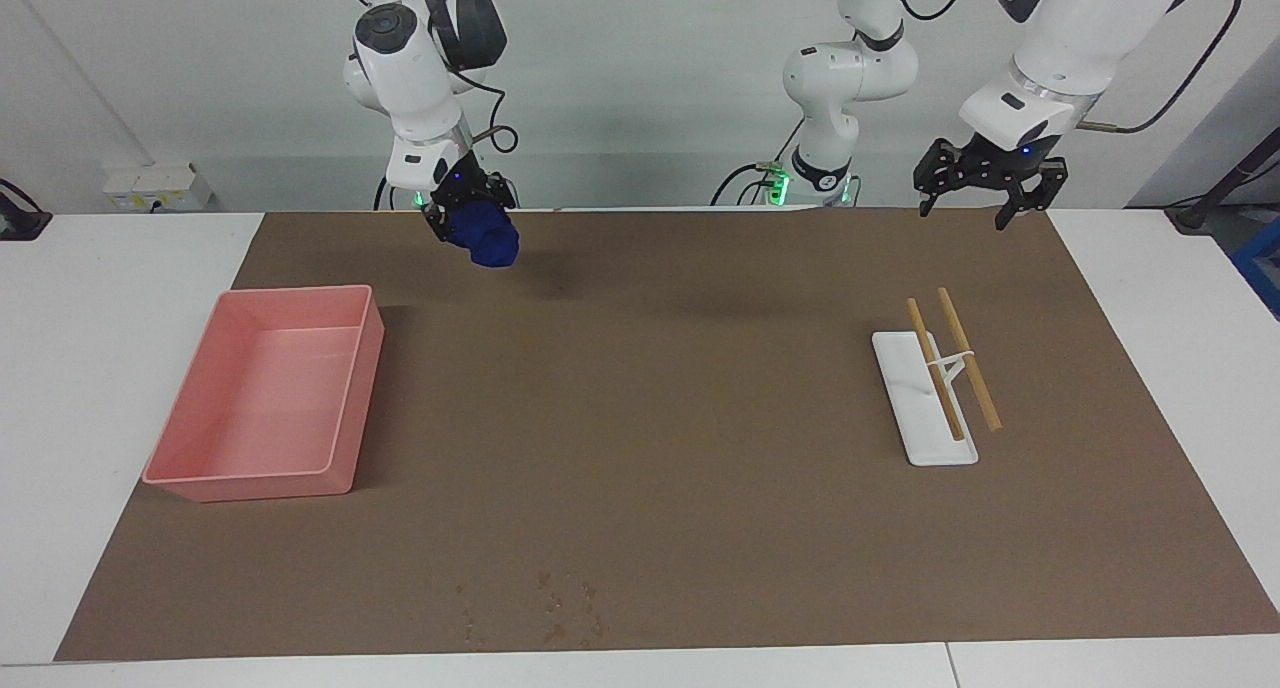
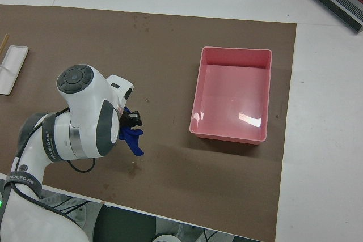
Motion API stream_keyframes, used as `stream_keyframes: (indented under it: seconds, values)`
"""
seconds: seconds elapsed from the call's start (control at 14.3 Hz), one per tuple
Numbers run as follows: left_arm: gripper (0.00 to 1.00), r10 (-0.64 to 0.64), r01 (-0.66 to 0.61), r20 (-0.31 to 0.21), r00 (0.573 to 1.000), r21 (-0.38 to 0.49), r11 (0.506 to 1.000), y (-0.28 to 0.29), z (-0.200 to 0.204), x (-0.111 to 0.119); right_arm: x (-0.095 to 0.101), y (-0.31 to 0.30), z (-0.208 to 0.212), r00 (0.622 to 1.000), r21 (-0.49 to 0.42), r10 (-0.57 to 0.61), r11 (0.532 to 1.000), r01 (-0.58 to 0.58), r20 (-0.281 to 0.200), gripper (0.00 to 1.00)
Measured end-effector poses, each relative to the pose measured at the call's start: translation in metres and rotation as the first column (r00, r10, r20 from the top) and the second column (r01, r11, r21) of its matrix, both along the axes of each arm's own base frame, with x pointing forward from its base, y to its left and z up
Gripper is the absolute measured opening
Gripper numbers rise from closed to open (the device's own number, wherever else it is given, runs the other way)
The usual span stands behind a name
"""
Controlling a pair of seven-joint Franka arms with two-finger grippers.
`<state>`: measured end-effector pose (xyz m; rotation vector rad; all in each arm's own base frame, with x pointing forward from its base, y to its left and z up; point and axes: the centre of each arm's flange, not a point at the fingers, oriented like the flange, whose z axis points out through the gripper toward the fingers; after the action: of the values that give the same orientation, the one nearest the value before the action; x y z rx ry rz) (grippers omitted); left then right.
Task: Wipe water with towel using both arms
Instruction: 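Carry the towel with the right gripper over the pink bin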
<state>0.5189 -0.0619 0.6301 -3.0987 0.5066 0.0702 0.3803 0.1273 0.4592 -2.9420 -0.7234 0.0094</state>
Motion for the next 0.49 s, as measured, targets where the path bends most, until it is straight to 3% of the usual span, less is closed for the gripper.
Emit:
stream_keyframes:
  seconds: [0.28, 0.49]
  values:
    - [1.0, 0.0, 0.0, 0.0, 1.0, 0.0, 1.0, 0.0, 0.0, 0.0, 0.009, 0.003, 0.021, 1.0, 0.004, 0.003, 1.0, -0.003, 0.008, 0.02]
    - [1.0, 0.0, 0.0, 0.0, 1.0, 0.0, 1.0, 0.0, 0.0, 0.0, 0.028, 0.001, 0.039, 1.0, 0.003, -0.011, 1.0, 0.011, 0.0, 0.02]
